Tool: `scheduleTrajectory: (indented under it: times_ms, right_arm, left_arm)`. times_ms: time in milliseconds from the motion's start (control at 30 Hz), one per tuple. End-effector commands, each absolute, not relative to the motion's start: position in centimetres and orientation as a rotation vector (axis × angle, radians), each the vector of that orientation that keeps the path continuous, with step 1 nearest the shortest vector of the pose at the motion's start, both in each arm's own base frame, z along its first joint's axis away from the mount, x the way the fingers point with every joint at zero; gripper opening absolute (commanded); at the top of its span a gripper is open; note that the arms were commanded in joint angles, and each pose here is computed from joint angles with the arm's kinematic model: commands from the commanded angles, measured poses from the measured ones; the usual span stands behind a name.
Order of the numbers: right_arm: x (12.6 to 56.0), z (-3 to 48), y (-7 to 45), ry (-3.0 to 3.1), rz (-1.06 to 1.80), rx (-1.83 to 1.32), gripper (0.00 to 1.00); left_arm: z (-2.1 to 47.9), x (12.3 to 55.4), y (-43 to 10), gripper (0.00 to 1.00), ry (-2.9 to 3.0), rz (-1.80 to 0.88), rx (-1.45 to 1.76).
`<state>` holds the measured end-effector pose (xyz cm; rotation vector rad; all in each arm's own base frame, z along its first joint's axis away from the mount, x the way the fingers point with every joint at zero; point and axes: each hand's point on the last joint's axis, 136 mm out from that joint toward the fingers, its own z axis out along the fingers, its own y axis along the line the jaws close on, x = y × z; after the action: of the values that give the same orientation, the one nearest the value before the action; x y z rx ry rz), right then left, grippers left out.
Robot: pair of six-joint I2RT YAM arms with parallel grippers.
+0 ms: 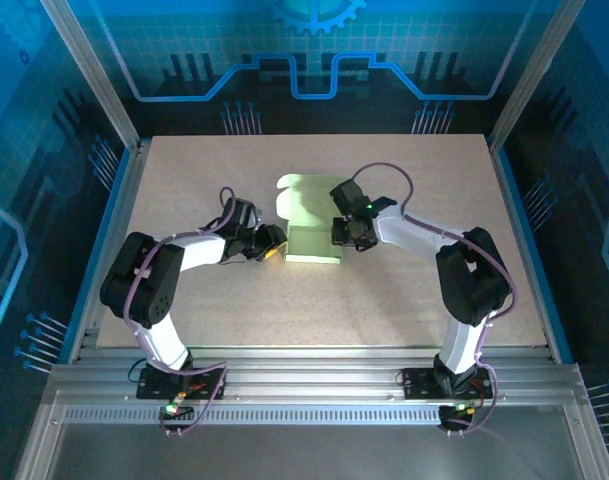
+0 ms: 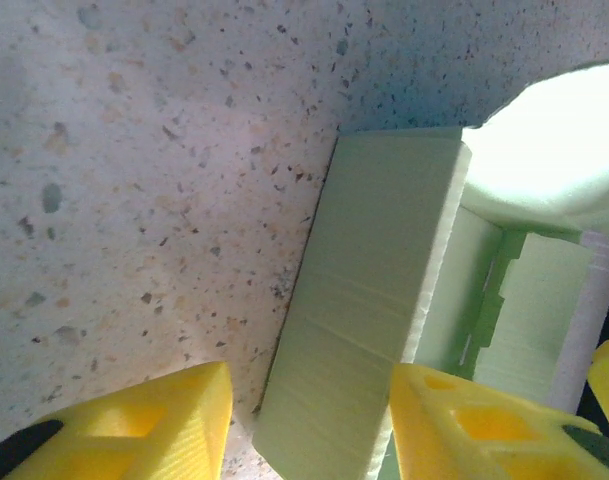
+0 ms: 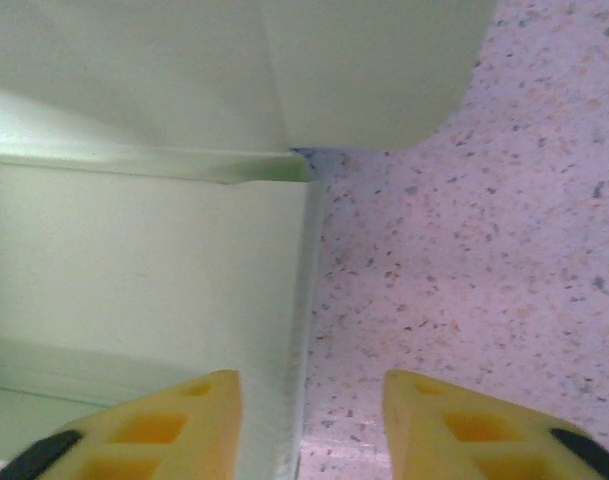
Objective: Fold the paper box
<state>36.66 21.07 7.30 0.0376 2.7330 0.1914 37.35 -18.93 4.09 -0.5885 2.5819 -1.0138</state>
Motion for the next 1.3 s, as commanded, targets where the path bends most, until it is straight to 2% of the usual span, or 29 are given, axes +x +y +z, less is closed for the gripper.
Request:
scheduleTrajectory:
  times_ms: [0, 67, 267, 533, 700, 800, 1267]
  right_arm:
    - [36.7, 6.1, 21.8, 2.77, 0.212, 0.015, 0.32]
    - [36.8, 5.6, 21.9, 2.785, 0.205, 0.01, 0.27]
    - [37.3, 4.2, 22.4, 2.821, 0.177, -0.011, 0.18]
    - [36.8, 2.2, 21.7, 2.871, 0.041, -0.042, 0.14]
    - [36.0, 1.0, 20.4, 2.902, -0.15, -0.093, 0.12]
    - [35.7, 0.5, 19.8, 2.906, -0.257, -0.129, 0.0]
    - [33.7, -3.1, 17.1, 2.908, -0.755, -0.254, 0.0]
  left_arm:
    - [3.8, 37.6, -19.3, 0.39, 2.593, -1.032, -0.578]
    - [3.6, 37.5, -19.4, 0.38, 2.599, -1.035, -0.58]
    - [3.5, 37.5, -19.7, 0.36, 2.606, -1.045, -0.565]
    - [2.3, 37.0, -19.8, 0.33, 2.625, -1.054, -0.598]
    - [2.3, 36.8, -19.8, 0.33, 2.622, -1.055, -0.599]
    - [2.5, 36.8, -19.8, 0.33, 2.615, -1.059, -0.596]
    - [2.9, 36.6, -19.8, 0.33, 2.59, -1.08, -0.596]
